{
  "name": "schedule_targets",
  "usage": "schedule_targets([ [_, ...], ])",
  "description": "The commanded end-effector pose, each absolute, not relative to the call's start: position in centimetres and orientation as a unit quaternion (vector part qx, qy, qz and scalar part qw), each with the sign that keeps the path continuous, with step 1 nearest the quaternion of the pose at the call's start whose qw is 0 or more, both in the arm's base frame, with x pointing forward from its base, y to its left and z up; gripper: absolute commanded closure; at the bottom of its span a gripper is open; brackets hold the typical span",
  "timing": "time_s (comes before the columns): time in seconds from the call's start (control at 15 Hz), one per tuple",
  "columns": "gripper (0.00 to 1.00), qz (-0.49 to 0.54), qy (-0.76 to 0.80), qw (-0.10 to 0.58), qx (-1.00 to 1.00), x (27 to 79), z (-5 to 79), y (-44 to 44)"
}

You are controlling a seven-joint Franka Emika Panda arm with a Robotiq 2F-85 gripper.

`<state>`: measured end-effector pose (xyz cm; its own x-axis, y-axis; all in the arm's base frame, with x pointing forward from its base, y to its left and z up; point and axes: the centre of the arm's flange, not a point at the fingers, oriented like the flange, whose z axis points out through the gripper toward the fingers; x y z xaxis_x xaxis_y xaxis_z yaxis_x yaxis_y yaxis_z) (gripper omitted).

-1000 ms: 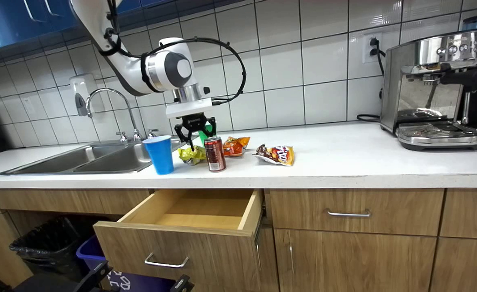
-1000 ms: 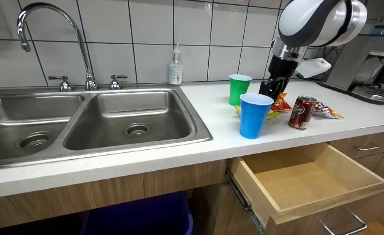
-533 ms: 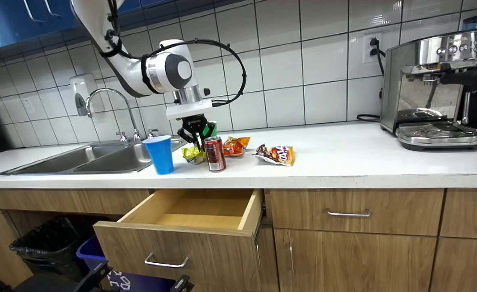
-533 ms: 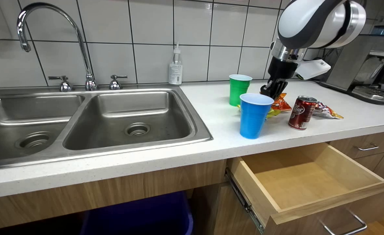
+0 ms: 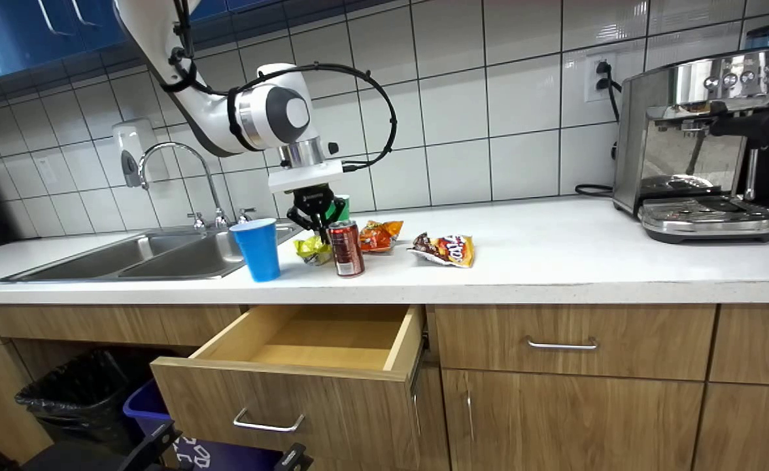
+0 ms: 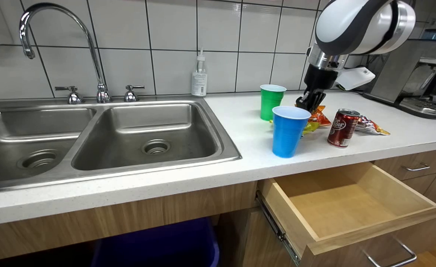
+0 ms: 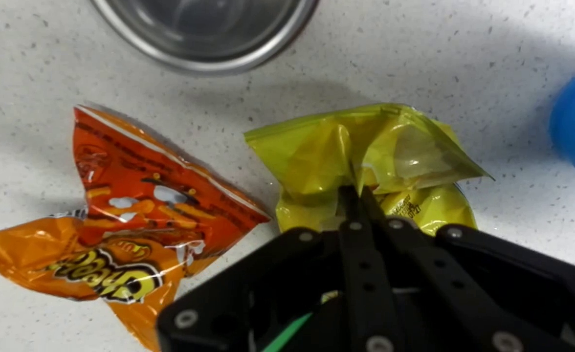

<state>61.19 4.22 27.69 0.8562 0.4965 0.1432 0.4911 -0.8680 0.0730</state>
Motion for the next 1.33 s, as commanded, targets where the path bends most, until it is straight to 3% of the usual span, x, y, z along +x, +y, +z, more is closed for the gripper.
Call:
schedule_targets([
  [0.0, 1.0, 0.086, 0.284, 0.011, 0.955, 61.0, 30.5, 3.8],
  [1.27, 1.0, 0.169, 0.355, -0.016, 0.919, 57.8, 41.0, 2.4],
])
